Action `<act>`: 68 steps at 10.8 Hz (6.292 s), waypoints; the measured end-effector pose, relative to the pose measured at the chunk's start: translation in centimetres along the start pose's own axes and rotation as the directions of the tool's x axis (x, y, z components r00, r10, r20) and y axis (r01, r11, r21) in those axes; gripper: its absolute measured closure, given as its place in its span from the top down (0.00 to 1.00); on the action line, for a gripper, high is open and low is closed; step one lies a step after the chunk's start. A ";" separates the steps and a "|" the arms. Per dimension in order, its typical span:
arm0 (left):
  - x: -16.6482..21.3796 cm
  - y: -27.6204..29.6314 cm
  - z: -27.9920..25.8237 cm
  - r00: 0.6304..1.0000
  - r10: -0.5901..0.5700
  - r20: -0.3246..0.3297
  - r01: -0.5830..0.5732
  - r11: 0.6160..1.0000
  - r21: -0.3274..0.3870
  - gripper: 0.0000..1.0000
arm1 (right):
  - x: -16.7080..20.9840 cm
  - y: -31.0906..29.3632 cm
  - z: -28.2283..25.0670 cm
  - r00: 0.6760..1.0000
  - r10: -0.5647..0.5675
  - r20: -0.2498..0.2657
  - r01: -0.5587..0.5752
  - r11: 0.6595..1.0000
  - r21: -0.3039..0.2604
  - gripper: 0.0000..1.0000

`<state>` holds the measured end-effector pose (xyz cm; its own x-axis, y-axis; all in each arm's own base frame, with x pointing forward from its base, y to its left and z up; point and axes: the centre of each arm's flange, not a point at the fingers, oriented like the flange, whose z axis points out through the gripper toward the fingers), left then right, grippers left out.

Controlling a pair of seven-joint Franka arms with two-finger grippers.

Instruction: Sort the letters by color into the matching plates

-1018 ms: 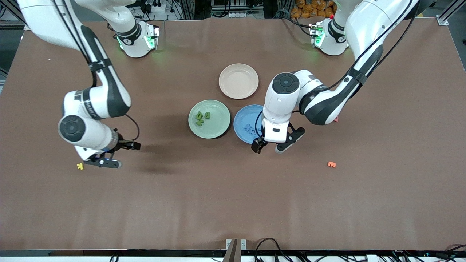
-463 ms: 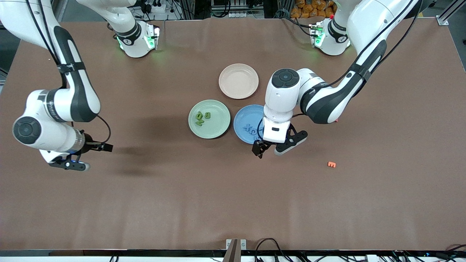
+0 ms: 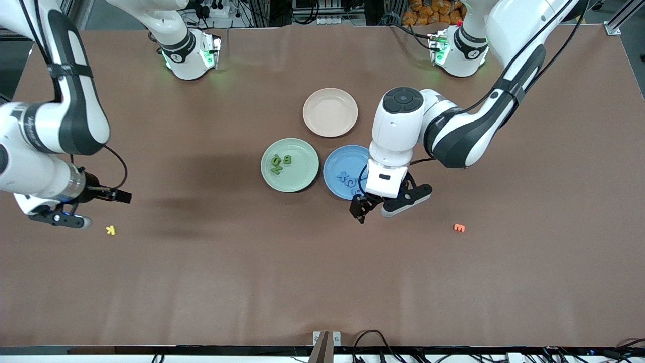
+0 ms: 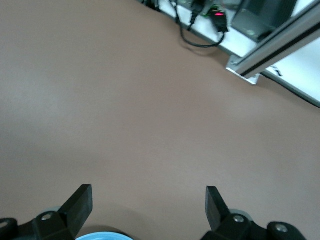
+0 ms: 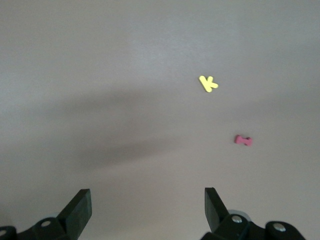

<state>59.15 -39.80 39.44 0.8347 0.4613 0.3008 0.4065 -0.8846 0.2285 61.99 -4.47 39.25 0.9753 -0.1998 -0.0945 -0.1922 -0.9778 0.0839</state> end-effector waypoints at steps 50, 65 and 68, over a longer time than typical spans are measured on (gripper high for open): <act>18.0 -28.3 -22.4 0.888 0.374 0.266 -0.410 0.908 0.091 1.00 | -7.0 2.1 -23.4 0.993 -0.007 -0.115 0.008 1.000 0.005 1.00; 18.1 -27.9 -22.8 0.893 0.349 0.283 -0.389 0.916 0.099 1.00 | -7.0 1.7 -23.5 0.993 -0.015 -0.120 0.016 1.000 0.005 1.00; 18.2 -27.8 -22.7 0.892 0.350 0.285 -0.390 0.915 0.098 1.00 | -7.1 1.2 -23.6 0.992 -0.035 -0.125 0.036 0.999 0.004 1.00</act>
<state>54.59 -5.28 59.60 0.9930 0.0826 0.0847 0.0828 -0.9966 0.0012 57.44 -2.70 63.40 0.9874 -0.1559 0.0270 -0.1576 -0.9845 0.0767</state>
